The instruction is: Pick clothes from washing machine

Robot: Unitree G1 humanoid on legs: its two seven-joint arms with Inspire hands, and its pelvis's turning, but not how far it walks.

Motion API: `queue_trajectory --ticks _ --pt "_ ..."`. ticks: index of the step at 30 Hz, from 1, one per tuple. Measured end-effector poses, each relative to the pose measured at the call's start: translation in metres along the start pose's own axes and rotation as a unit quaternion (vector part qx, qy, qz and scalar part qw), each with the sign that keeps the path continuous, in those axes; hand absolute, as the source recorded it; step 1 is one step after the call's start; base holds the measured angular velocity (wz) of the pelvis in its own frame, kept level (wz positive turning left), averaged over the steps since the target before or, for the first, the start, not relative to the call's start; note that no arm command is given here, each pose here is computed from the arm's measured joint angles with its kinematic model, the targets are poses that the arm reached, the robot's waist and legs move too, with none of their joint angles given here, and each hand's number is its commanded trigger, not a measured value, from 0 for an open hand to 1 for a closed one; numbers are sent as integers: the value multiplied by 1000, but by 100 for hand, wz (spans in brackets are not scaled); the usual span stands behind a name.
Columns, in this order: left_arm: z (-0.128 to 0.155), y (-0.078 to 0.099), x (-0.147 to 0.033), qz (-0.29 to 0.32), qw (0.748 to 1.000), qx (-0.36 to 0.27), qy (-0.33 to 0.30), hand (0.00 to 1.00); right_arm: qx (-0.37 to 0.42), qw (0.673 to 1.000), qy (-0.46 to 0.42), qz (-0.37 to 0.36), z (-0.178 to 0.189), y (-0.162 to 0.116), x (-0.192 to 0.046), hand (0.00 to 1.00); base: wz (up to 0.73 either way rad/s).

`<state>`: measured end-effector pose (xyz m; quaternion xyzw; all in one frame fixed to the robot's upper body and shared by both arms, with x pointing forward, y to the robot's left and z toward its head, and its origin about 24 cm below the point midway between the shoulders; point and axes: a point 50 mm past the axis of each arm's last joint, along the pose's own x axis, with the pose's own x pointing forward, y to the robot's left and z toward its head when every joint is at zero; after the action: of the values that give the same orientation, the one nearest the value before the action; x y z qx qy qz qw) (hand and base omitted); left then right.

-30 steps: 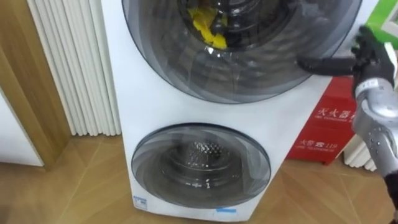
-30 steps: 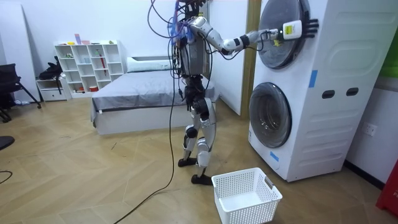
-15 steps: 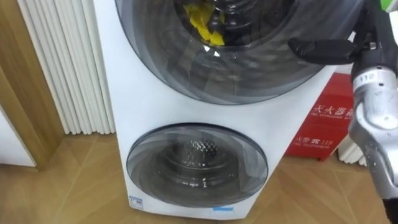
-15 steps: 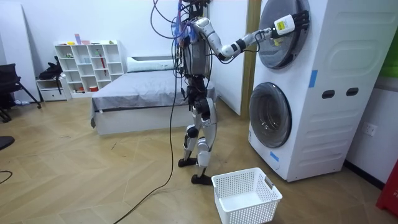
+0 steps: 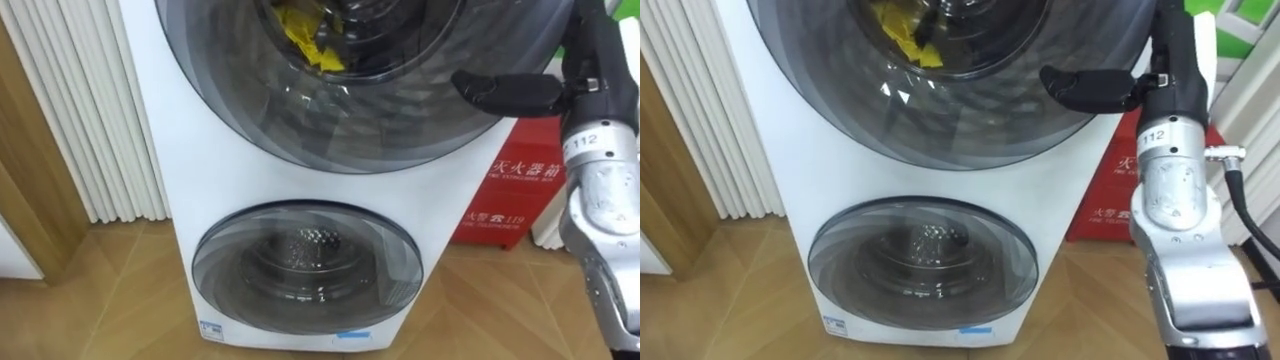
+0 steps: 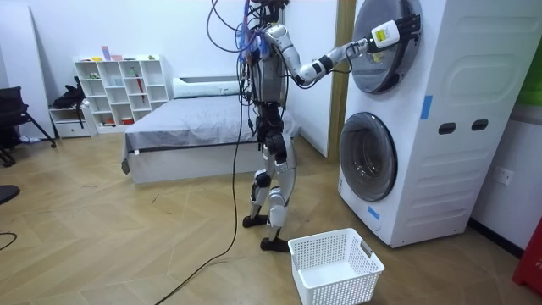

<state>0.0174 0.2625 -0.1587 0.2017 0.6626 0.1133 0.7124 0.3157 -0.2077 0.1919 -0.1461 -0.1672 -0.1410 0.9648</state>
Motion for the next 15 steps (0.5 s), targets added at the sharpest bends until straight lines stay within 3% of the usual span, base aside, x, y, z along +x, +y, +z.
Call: queue_trajectory --ticks 7,15 --pt "0 -4 -1 -3 1000 2 -7 0 39 999 -2 16 3 2 -6 0 3" --pt "-5 -6 -1 -4 1000 5 -18 0 54 996 -31 56 12 -6 -43 0 -2"
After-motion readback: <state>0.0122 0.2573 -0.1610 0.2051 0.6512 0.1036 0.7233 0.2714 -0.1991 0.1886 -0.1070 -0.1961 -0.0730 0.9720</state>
